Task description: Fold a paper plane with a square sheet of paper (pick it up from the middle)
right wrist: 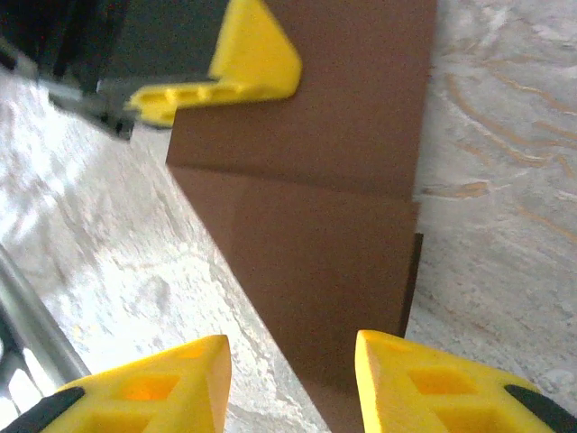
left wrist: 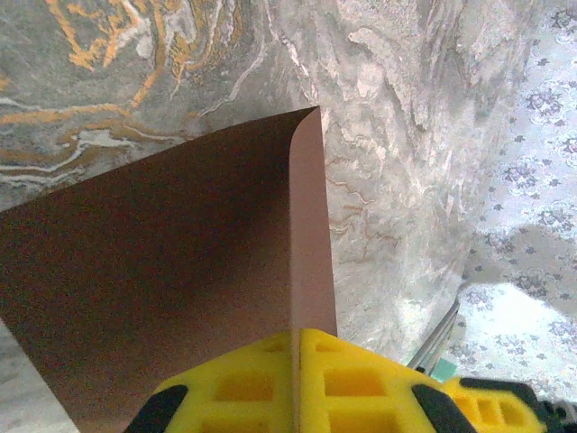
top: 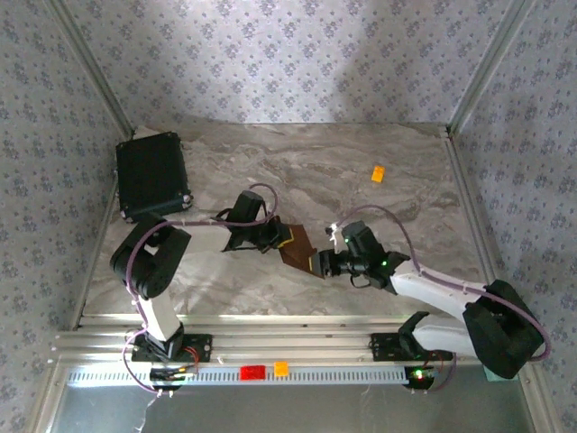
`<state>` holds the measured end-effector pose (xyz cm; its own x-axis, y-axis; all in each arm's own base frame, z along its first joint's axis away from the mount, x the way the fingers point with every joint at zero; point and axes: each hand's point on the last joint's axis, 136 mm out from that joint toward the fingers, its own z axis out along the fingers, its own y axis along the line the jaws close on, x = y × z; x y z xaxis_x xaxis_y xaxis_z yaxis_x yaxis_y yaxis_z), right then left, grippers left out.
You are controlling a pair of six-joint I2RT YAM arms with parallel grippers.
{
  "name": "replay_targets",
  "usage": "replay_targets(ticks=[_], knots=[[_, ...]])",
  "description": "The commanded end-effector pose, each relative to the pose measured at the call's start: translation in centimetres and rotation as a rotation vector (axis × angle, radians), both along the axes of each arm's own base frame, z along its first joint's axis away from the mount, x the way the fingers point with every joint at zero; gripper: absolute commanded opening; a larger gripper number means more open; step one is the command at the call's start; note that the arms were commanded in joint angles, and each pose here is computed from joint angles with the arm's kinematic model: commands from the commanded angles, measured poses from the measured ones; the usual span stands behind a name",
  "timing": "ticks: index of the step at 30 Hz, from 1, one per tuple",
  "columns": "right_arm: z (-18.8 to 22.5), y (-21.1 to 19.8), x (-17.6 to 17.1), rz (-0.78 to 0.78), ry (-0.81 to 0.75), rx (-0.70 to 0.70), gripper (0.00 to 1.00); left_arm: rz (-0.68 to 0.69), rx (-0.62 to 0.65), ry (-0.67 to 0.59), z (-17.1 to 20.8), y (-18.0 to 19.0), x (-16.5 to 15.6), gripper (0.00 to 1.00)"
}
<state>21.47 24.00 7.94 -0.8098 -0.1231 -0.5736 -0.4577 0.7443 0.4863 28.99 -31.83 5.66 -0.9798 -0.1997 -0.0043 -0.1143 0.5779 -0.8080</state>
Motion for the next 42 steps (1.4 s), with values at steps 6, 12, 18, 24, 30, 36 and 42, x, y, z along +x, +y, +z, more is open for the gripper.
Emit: replay_targets(ticks=[6, 12, 18, 24, 30, 36, 42], knots=[[-1.0, -0.3, -0.1, 0.095, -0.316, -0.307, 0.43, -0.063, -0.035, -0.035, 1.9, -1.1, 0.3, 0.17], [-1.5, 0.3, -0.5, 0.154, -0.466, -0.426, 0.45, -0.105, -0.041, -0.044, 2.6, -1.8, 0.3, 0.21], [-2.6, 0.1, -0.1, 0.149, -0.515, -0.539, 0.45, -0.115, -0.032, -0.051, 2.9, -1.9, 0.5, 0.21], [-3.4, -0.4, 0.4, 0.133, -0.536, -0.579, 0.44, -0.115, -0.028, -0.045, 2.6, -1.9, 0.5, 0.21], [-4.3, -0.5, 0.2, 0.156, -0.51, -0.557, 0.36, -0.114, -0.029, -0.046, 2.7, -2.0, 0.6, 0.2], [-4.8, -0.5, 0.1, 0.167, -0.509, -0.551, 0.35, -0.114, -0.031, -0.046, 2.7, -2.1, 0.7, 0.18], [-4.9, -0.5, 0.2, 0.163, -0.515, -0.531, 0.3, -0.114, -0.028, -0.044, 2.6, -2.1, 0.7, 0.17]])
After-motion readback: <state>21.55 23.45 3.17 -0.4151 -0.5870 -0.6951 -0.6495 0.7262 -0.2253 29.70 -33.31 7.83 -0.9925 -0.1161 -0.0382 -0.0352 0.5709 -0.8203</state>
